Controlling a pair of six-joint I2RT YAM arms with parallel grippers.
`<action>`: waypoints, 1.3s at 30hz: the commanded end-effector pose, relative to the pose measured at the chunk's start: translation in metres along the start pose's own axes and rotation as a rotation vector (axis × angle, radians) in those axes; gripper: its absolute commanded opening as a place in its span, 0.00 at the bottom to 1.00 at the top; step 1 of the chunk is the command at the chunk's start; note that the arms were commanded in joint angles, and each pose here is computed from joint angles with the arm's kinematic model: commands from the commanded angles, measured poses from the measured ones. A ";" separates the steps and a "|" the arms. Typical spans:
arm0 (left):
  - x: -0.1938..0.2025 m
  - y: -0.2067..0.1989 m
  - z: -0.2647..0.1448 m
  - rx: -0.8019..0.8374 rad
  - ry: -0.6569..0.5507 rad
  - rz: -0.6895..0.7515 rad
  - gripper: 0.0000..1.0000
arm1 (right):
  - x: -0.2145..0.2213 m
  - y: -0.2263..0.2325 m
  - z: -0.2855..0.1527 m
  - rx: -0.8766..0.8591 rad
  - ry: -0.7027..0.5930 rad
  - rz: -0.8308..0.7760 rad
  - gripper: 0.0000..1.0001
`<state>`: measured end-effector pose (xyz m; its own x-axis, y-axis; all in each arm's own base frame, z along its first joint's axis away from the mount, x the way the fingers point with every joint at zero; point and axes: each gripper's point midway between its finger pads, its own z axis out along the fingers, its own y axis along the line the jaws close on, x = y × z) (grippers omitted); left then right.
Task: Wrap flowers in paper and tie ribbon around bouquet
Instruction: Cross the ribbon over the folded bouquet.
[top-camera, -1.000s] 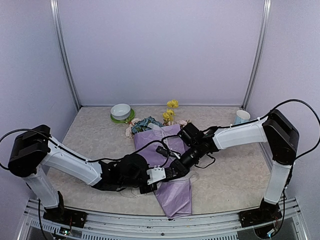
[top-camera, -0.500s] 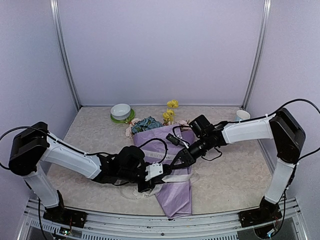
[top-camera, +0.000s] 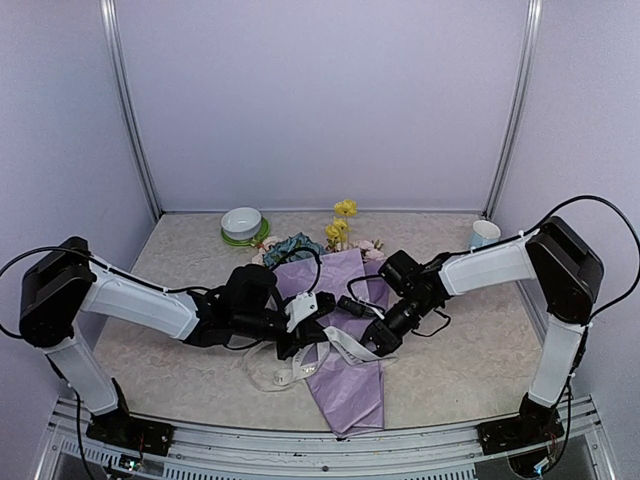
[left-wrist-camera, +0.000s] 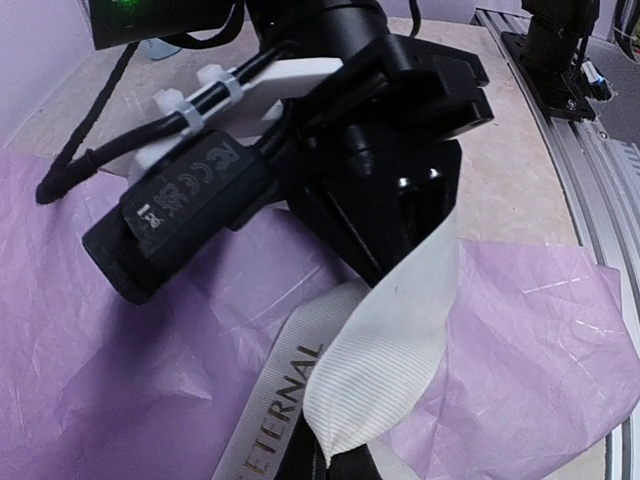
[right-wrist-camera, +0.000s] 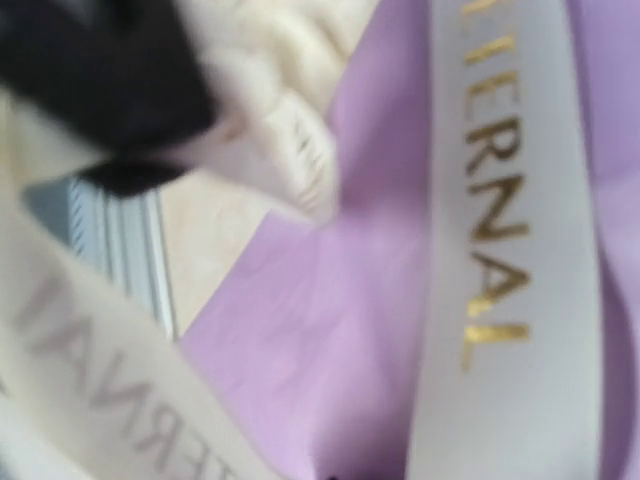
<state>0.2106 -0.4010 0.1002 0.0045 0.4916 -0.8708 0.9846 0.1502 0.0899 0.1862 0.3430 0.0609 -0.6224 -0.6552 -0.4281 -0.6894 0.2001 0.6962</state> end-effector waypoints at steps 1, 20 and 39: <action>-0.006 0.013 0.012 -0.017 -0.013 -0.037 0.00 | 0.012 0.023 -0.004 -0.102 0.025 -0.048 0.06; 0.050 0.020 0.043 -0.015 0.150 -0.129 0.00 | -0.043 -0.024 -0.098 0.409 -0.243 0.055 0.23; 0.047 0.017 0.039 -0.009 0.135 -0.153 0.00 | 0.002 0.003 -0.032 0.609 -0.233 0.097 0.44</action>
<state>0.2336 -0.4083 0.0384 -0.1594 0.5867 -0.7939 0.9710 0.2382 -0.0190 0.1864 0.3195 0.0856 -0.6593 -0.5248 -0.5384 -0.7410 0.5746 0.3474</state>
